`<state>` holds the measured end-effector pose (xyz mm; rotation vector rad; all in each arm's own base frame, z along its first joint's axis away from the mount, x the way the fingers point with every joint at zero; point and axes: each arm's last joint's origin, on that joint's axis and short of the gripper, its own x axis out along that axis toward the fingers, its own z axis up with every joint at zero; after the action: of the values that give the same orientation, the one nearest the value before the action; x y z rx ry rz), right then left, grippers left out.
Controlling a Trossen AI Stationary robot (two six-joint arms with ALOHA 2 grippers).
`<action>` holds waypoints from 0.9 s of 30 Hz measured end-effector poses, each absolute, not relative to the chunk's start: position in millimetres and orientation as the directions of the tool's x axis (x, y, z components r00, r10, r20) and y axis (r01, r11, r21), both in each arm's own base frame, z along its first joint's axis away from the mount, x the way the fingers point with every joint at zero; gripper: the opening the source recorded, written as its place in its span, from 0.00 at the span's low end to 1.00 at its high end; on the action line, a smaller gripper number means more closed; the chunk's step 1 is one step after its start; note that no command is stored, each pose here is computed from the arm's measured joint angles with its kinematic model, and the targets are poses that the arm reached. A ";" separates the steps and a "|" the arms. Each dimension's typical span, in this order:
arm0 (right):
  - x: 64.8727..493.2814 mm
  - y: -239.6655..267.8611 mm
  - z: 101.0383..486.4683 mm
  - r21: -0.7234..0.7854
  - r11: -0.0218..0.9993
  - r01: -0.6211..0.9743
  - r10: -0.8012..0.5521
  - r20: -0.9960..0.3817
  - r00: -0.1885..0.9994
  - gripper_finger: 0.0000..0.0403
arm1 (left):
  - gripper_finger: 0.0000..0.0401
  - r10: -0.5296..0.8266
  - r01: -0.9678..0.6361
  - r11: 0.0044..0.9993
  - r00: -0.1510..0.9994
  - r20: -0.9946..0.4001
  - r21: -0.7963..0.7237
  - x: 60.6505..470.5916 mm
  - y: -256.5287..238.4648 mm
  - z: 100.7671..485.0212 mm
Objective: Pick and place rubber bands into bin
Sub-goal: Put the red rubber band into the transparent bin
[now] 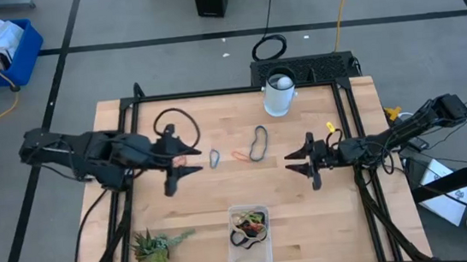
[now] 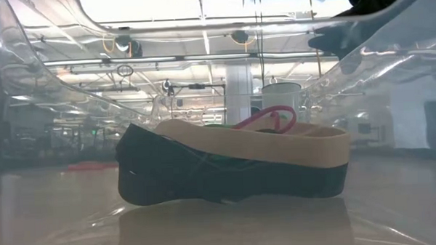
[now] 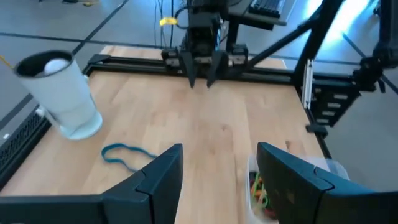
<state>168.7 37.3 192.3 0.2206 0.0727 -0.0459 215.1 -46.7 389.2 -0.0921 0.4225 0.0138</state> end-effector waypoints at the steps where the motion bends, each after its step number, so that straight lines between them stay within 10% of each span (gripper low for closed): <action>1: 168.7 37.1 192.3 0.216 0.975 0.060 -0.045 -0.077 0.996 0.35 | 0.53 -0.014 -0.026 0.996 0.909 -0.416 -0.089 210.3 -45.8 384.8; 15: 168.7 37.0 192.3 0.215 0.974 0.064 -0.049 -0.077 0.996 0.35 | 0.53 0.163 -0.224 0.974 0.812 -0.560 -0.042 201.1 -34.2 344.9; 27: 168.7 36.9 192.3 0.214 0.975 0.066 -0.050 -0.077 0.996 0.35 | 0.53 0.405 -0.732 0.666 0.194 -0.894 0.143 194.9 8.2 286.9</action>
<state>168.7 36.9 192.3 0.2185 0.0711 -0.0587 194.9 8.2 286.9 -0.3486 1.1153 0.8202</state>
